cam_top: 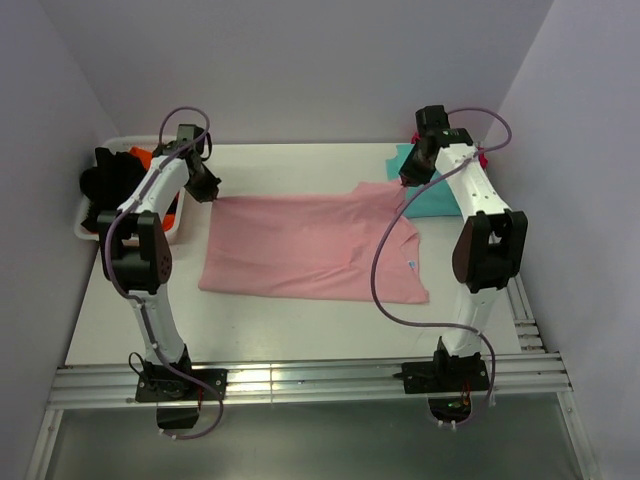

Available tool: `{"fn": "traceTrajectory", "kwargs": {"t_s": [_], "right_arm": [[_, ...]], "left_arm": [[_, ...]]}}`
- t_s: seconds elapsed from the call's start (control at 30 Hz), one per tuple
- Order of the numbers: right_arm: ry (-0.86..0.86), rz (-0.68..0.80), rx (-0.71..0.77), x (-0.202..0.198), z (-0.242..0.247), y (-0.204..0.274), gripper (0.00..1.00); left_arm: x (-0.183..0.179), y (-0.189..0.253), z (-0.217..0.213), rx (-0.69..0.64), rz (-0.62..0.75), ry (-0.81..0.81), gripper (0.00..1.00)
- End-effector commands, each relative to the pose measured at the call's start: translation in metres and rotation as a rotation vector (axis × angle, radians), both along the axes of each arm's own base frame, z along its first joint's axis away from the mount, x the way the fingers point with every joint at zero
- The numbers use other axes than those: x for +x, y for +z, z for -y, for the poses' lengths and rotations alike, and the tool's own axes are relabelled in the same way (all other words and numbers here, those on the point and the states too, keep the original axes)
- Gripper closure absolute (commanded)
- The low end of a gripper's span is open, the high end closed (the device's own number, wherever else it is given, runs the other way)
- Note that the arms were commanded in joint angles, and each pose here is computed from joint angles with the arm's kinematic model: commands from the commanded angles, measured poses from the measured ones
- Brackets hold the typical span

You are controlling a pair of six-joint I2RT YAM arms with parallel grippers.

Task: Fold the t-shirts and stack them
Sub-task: Fold the tshirt

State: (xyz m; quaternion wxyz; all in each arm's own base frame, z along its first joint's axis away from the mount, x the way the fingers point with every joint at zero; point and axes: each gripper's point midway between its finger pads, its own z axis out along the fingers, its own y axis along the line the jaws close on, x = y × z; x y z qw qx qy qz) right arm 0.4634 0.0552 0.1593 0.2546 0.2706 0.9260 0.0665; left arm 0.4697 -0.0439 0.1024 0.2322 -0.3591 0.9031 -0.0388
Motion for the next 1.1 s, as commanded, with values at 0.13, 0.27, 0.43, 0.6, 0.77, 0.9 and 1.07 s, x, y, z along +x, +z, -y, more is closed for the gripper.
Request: {"fn": "traceTrajectory", "kwargs": {"t_s": [0.13,0.27,0.43,0.6,0.77,0.9,1.07], "right_arm": [[0.033,0.044,0.005,-0.028,-0.005,0.009,1.0],[0.039,0.044,0.01,-0.043,-0.007,0.004,1.0],[0.045,0.037,0.011,-0.064,-0.008,-0.002,1.0],[0.049,0.038,0.0,-0.081,-0.006,-0.003,1.0],[0.057,-0.013,-0.014,-0.115,-0.003,-0.025,1.0],[0.054,-0.089,-0.035,-0.152,-0.004,-0.056,1.0],[0.019,-0.145,-0.081,-0.19,0.008,-0.076,0.23]], "left_arm": [[-0.021,0.025,-0.007,0.045,0.054,0.017,1.0],[-0.039,0.03,-0.007,0.057,0.065,0.018,1.0],[-0.063,0.02,-0.01,0.071,0.041,0.021,1.0],[-0.079,0.015,-0.013,0.08,0.031,0.022,1.0],[-0.099,0.003,-0.016,0.085,0.01,0.031,1.0],[-0.119,-0.009,-0.019,0.101,-0.017,0.051,1.0],[-0.143,-0.019,-0.023,0.107,-0.04,0.096,0.95]]}}
